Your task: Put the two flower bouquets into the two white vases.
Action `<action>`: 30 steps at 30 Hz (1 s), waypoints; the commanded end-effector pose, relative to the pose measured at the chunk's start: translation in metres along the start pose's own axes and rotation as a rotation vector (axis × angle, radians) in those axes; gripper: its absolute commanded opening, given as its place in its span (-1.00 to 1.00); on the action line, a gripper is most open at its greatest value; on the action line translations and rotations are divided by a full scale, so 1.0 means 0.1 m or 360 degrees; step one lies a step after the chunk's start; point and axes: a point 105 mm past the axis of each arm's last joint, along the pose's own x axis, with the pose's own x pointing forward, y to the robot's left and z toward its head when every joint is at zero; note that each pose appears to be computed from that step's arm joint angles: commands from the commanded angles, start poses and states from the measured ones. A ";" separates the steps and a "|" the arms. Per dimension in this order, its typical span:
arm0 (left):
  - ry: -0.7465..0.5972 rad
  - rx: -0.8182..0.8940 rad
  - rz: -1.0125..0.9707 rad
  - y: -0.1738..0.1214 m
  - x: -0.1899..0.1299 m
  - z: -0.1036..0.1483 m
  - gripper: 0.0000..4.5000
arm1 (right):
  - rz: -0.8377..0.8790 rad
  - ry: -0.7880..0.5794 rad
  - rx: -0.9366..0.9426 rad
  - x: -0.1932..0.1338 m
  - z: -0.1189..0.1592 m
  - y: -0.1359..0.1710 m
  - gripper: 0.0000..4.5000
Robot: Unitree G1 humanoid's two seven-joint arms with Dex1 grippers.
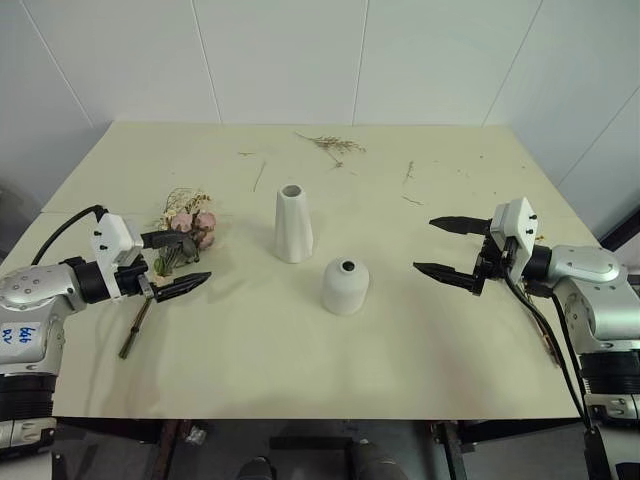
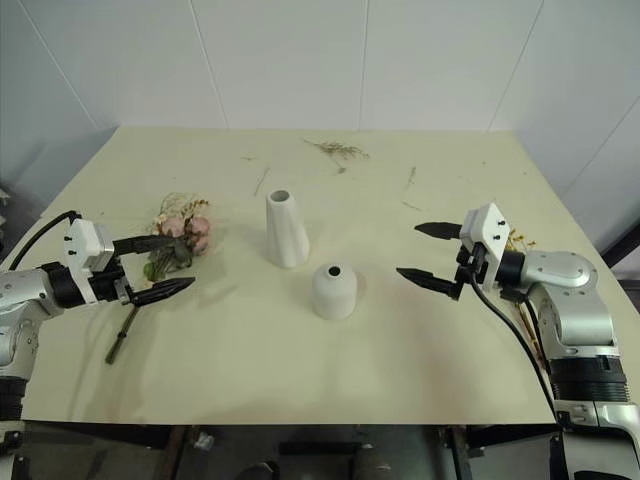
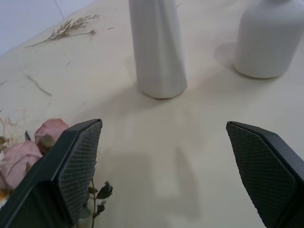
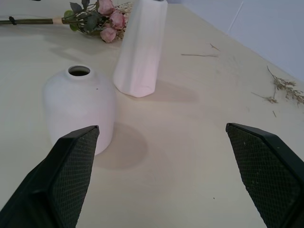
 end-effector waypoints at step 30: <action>0.1149 -0.0401 0.0295 0.37 -0.39 -0.25 0.99 | 0.0536 -0.0190 -0.0118 0.22 0.43 0.28 1.00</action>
